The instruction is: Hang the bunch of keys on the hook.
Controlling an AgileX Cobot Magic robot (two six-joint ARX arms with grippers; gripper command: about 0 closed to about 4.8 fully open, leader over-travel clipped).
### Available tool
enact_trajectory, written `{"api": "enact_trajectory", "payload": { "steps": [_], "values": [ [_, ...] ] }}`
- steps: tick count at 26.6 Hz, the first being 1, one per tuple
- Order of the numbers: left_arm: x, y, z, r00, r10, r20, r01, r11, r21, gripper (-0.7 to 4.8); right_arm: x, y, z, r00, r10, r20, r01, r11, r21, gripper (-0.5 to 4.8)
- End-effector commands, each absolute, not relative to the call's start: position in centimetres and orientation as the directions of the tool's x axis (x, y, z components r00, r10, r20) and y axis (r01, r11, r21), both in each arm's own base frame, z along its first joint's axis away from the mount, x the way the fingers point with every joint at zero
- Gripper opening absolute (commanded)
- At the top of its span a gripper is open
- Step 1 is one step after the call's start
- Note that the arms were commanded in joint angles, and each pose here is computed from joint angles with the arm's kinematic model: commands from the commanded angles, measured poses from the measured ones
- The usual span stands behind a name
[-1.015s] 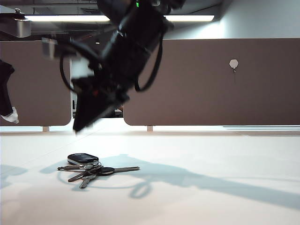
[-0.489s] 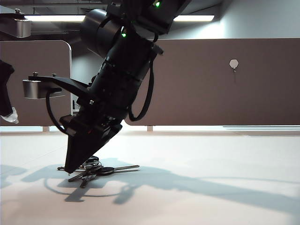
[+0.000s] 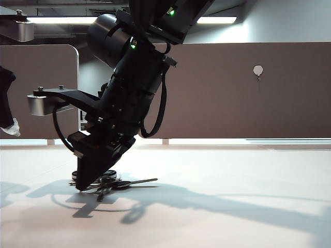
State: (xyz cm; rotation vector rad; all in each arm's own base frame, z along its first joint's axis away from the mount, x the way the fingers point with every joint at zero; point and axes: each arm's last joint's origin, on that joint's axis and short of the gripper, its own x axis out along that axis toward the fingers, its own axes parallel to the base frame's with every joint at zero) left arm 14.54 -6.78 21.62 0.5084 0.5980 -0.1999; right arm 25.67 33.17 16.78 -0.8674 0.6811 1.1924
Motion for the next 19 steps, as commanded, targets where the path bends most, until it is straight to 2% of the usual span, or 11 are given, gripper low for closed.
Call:
{"api": "enact_trajectory", "payload": {
  "steps": [1,8,11,13,19],
  "values": [
    [14.6,-6.8,21.8,0.817,-0.036,-0.575,0.316,0.862,0.396,4.67,26.1,33.3,17.2,0.275,0.487,-0.829,-0.961,0.152,-0.23,1.71],
    [14.6,-6.8,21.9,0.818,-0.032,-0.574,0.313,0.862,0.398,4.67,26.9,33.5,18.3,0.297,0.51,-0.807,-0.955,0.171,-0.243,1.66],
    [14.6,-6.8,21.9,0.818,-0.032,-0.574,0.313,0.862,0.398,4.67,27.1,33.2,17.8,0.268,0.503,-0.822,-0.963,0.167,-0.212,1.65],
    [14.6,-6.8,21.8,0.818,-0.032,-0.575,0.313,0.862,0.398,4.67,27.2,33.0,17.3,0.246,0.49,-0.837,-0.968,0.165,-0.188,1.44],
    [14.5,-6.8,21.8,0.813,-0.029,-0.582,0.317,0.86,0.399,4.67,27.0,33.0,17.0,0.223,0.476,-0.851,-0.973,0.155,-0.169,1.44]
  ]
}}
